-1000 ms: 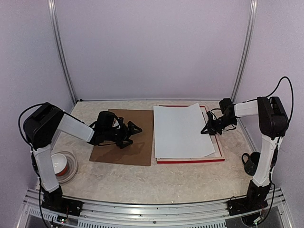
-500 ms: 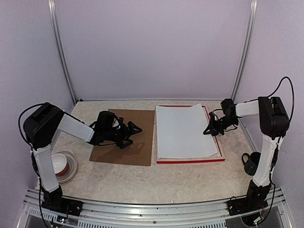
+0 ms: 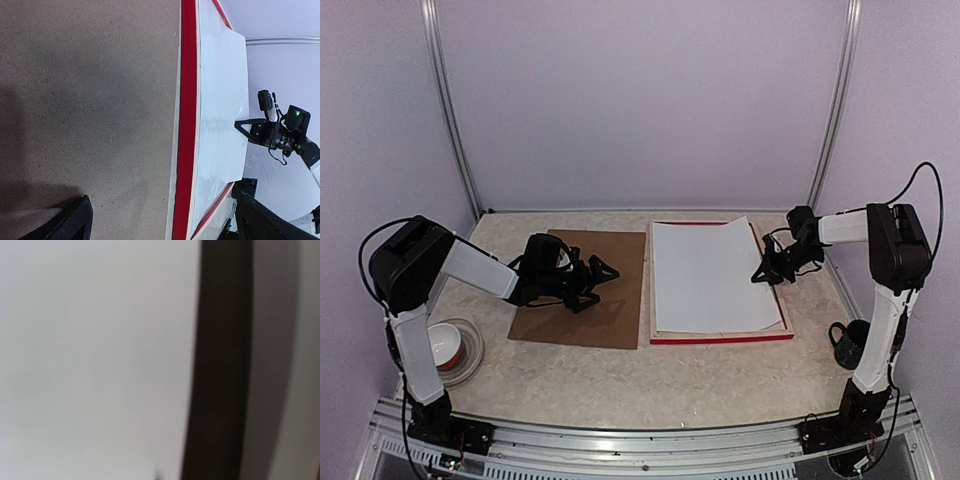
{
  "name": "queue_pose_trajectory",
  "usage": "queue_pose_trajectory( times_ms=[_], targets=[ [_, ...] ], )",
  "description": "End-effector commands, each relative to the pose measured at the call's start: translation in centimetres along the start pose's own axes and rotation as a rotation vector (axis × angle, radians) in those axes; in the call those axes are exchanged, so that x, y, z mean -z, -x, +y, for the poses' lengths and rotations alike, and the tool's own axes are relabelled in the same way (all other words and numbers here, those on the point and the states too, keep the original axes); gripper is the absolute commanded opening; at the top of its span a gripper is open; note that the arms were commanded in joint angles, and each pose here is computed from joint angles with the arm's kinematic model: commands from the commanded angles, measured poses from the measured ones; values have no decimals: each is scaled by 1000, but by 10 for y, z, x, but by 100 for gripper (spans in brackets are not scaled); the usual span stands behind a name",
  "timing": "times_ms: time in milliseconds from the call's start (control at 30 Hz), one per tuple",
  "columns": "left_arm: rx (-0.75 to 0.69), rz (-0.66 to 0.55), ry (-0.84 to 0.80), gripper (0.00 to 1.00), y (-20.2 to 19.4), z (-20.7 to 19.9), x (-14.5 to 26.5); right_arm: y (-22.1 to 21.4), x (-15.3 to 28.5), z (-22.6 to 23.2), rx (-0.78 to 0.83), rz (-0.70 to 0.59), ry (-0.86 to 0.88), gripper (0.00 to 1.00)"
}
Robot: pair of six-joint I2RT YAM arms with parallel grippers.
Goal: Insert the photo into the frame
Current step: Place the photo on the mat board.
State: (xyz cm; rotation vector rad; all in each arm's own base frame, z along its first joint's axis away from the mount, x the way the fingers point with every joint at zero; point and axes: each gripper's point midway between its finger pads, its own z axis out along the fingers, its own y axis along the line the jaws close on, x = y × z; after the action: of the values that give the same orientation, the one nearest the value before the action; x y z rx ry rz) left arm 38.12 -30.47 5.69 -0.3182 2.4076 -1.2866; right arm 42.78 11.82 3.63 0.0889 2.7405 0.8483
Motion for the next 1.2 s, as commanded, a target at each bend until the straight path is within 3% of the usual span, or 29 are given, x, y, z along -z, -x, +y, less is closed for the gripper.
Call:
queue_pose_trajectory(
  times_ms=[0,1167],
  targets=[
    [54,19,144,99,-13,45,2,8,17,-3,10,-39,-28,0],
    [59,16,143,99,-13,48,2,10,21,-2,12,-43,-4,2]
  ],
)
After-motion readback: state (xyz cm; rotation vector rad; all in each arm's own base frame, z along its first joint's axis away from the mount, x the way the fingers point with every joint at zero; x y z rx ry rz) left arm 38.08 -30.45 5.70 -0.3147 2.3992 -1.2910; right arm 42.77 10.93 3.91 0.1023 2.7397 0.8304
